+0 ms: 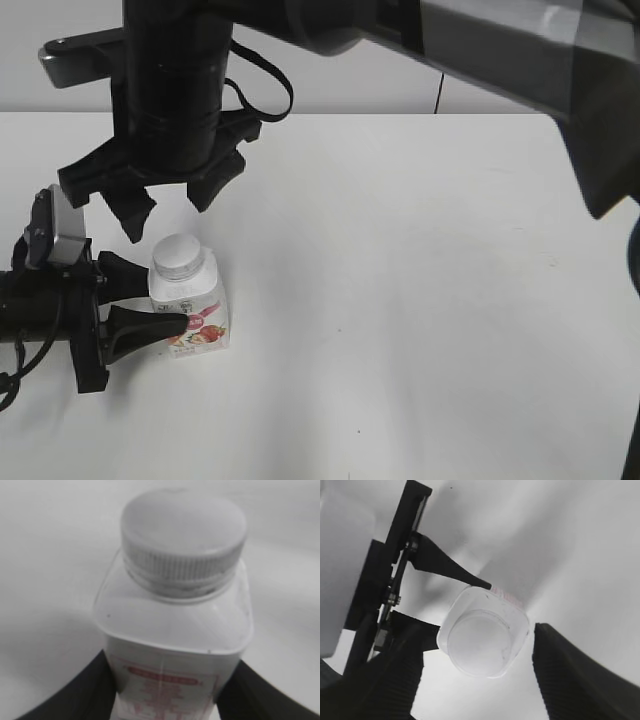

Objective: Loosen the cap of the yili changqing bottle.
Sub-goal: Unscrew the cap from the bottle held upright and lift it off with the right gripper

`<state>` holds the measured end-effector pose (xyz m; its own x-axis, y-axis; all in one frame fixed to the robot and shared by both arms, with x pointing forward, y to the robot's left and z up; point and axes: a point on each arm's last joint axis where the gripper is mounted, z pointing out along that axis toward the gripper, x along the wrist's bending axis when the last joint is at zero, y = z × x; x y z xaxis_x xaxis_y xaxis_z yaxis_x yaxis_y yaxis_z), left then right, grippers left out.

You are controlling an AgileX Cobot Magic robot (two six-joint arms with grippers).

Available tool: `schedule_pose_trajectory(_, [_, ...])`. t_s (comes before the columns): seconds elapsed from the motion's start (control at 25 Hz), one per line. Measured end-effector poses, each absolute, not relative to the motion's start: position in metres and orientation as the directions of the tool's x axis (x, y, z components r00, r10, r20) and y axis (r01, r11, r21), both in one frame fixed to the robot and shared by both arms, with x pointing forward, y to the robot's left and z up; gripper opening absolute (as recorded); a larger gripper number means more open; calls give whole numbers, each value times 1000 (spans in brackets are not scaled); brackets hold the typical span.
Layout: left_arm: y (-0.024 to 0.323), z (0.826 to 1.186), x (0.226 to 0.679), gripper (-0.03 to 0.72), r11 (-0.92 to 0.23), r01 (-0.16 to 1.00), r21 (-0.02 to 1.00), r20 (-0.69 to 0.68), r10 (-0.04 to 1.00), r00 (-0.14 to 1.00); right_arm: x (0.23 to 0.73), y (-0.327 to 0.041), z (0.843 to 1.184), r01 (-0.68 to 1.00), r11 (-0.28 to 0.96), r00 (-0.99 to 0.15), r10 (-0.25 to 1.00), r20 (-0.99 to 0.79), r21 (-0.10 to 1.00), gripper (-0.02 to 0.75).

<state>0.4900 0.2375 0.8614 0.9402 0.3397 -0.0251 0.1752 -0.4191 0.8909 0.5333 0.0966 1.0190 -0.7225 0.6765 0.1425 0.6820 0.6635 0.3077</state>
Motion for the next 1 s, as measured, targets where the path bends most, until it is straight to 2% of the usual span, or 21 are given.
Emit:
schedule_pose_trajectory(0.2, [237, 861, 490, 365, -419, 176, 891, -25, 341, 940, 533, 97, 1019, 724, 623, -681, 713, 165, 297, 535])
schedule_pose_trajectory(0.52, [237, 861, 490, 365, -419, 176, 891, -25, 341, 940, 536, 101, 997, 734, 630, -674, 721, 160, 256, 534])
schedule_pose_trajectory(1.0, [237, 861, 490, 365, -418, 177, 891, -26, 341, 940, 535, 99, 990, 739, 633, -670, 726, 154, 232, 532])
